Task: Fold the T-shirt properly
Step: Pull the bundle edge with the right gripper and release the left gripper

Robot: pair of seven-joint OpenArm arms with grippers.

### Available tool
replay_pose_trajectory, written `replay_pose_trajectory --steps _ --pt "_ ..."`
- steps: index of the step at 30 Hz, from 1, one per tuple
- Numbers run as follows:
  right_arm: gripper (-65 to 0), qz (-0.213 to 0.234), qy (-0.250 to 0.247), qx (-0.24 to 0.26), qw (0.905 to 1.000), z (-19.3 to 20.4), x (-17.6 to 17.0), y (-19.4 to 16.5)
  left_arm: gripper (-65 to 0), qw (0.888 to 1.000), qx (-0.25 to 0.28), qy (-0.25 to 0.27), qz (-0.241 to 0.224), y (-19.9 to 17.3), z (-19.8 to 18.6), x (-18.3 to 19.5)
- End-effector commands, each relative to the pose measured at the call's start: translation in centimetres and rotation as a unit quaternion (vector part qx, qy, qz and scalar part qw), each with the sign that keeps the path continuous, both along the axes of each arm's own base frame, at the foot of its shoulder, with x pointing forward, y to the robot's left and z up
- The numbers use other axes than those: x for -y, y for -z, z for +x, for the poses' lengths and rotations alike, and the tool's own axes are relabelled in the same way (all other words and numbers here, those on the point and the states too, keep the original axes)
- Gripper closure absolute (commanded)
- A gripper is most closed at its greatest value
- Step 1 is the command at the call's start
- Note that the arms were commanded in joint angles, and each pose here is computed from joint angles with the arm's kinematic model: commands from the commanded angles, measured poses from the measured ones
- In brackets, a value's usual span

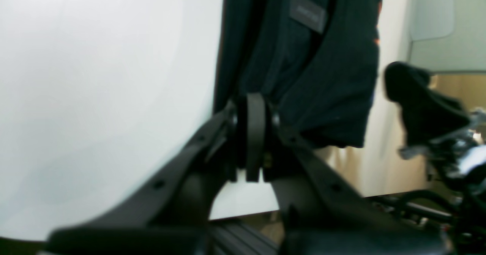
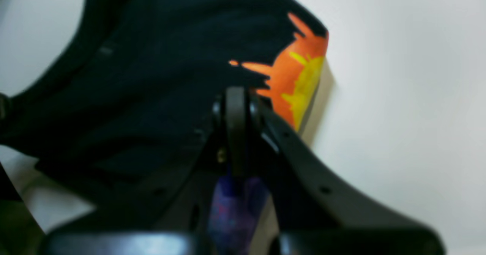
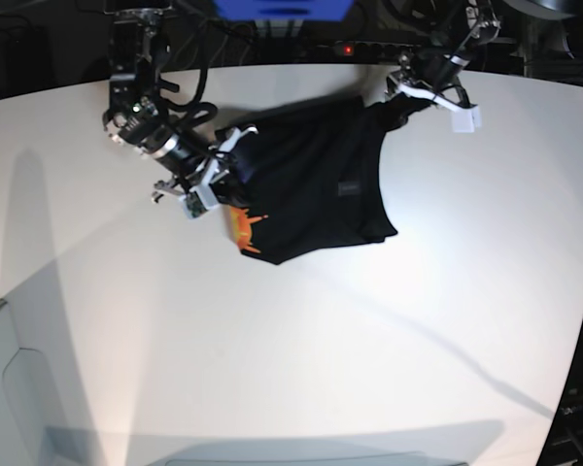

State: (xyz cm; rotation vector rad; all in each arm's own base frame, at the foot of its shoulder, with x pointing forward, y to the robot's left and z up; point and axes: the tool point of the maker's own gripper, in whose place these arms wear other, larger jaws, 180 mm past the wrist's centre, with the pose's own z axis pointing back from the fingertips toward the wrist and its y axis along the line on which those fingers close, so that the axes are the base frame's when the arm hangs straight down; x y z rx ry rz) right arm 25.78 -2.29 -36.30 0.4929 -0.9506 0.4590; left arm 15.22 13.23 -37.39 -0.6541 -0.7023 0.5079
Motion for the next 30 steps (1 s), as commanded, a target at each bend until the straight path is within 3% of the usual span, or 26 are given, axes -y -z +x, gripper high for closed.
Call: replay_pose_trajectory --steps 1,4,10,13,18,24,30 --pt "0.0 0.017 -0.003 0.015 0.9997 0.3 -0.4 -0.8 -0.6 1.000 0.011 -0.001 -0.004 -0.6 0.1 0.0" --pt "0.0 0.019 -0.003 -0.005 0.9998 0.1 -0.5 0.6 -4.5 1.000 0.006 0.000 0.000 -0.4 0.0 -0.3" --pt "0.0 0.020 0.000 0.011 0.9997 0.7 -0.3 -0.5 -38.0 1.000 0.009 0.006 0.010 -0.6 0.0 -1.1" --pt "0.0 0.018 0.001 0.052 0.9985 1.4 -0.1 -3.2 -48.4 1.000 0.012 0.008 0.011 -0.8 0.0 -1.0" --pt "0.0 0.011 0.004 0.102 0.9947 1.8 0.2 -6.6 -49.9 0.999 0.027 0.018 0.023 -1.8 0.7 -1.3" --pt "0.0 -0.012 0.054 0.104 0.9930 2.7 4.0 -6.6 -49.9 0.997 0.072 0.018 0.032 -3.5 3.7 -1.4" --pt "0.0 -0.033 0.106 0.104 0.9883 3.1 8.1 -6.5 -49.9 0.998 0.069 0.007 -0.007 -1.0 7.3 -1.1"
